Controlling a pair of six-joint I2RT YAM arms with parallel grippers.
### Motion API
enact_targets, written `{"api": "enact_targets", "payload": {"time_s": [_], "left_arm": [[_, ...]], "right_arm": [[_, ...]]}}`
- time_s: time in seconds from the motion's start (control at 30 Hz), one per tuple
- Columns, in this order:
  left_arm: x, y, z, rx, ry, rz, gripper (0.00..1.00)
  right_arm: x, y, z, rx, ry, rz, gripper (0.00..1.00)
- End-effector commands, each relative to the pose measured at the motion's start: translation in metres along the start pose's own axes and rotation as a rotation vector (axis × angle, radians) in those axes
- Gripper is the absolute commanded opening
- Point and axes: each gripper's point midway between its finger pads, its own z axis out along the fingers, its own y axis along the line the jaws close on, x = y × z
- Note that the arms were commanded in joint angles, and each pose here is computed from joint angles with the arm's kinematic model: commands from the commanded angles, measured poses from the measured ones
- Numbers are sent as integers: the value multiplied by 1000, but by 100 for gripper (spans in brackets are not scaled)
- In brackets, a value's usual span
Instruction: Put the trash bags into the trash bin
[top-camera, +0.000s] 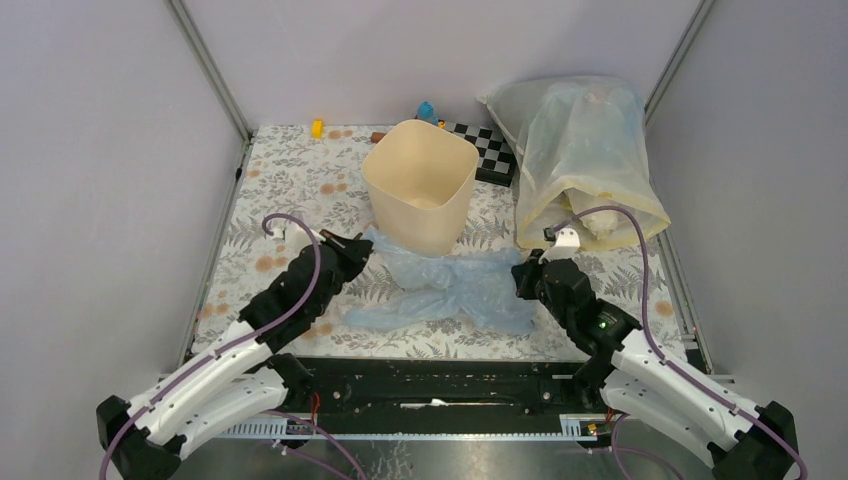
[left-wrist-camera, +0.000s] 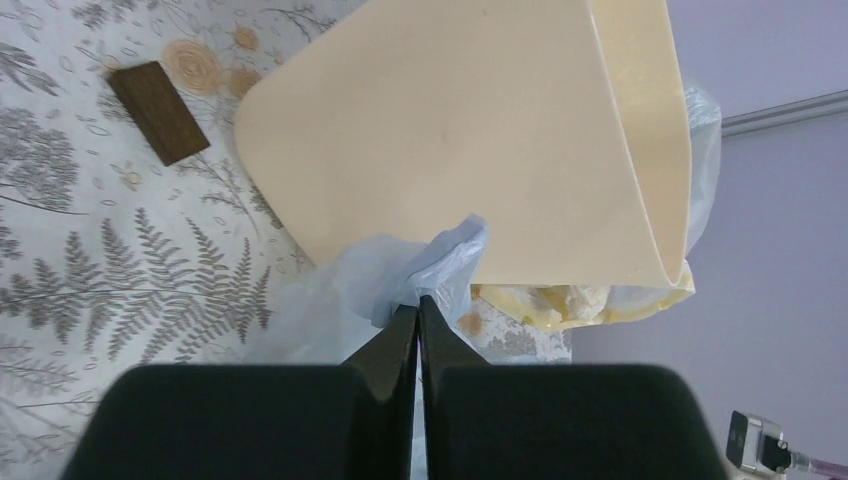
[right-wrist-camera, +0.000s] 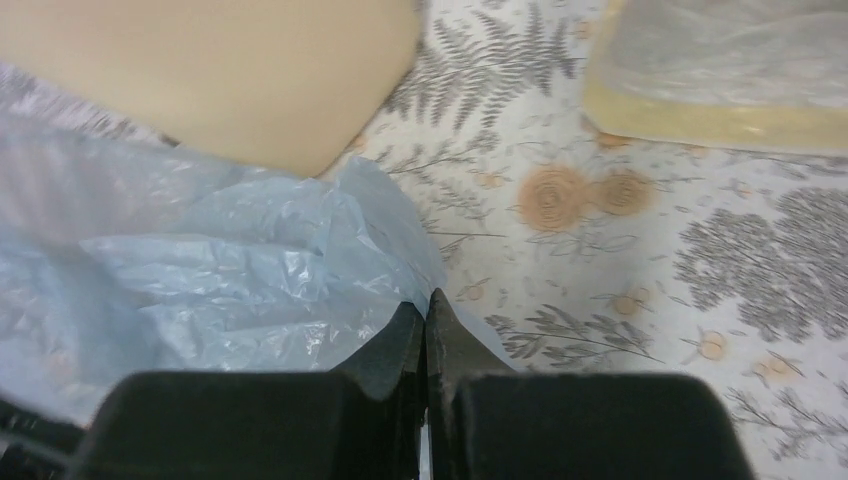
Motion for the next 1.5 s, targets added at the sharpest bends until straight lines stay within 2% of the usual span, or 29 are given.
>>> {"api": "enact_targets", "payload": {"time_s": [0.0,0.4,0.63,0.73,0.77,0.87,0.93,1.0,1.1,1.17,1.33,1.47], "left_arm": [[-13,8,-12,-18,-10,77,0],[-46,11,-26,-39,-87,136,0],[-62,17,-27,-96,-118,173,0],[-43,1,-23,-10,-18,233,0],[-30,-6,-21,40,48,270,3],[15,-18,-16,138,264,282,36],[43,-21,-12,184,387,274,43],[59,-20,-6,185,431,280,51],[78,-20,0,147,449,311,64],[86,-21,4,108,432,288,69],[100,-15,1,29,359,103,69],[91,6,2,-58,259,-52,81]], "right_arm": [[-8,-44,-5,257,-74,72,0],[-4,-83,-12,494,-76,92,0],[-4,-84,-12,505,-35,83,0],[-6,-70,-9,435,-1,78,0],[-6,-63,-7,400,10,78,0],[-10,-47,-4,321,21,79,0],[-10,-38,-3,275,34,81,0],[-10,-31,-1,237,41,77,0],[-7,-25,2,201,55,65,0],[-5,-25,3,196,61,61,0],[-4,-23,5,184,56,69,0],[-5,-21,4,168,50,75,0]]}}
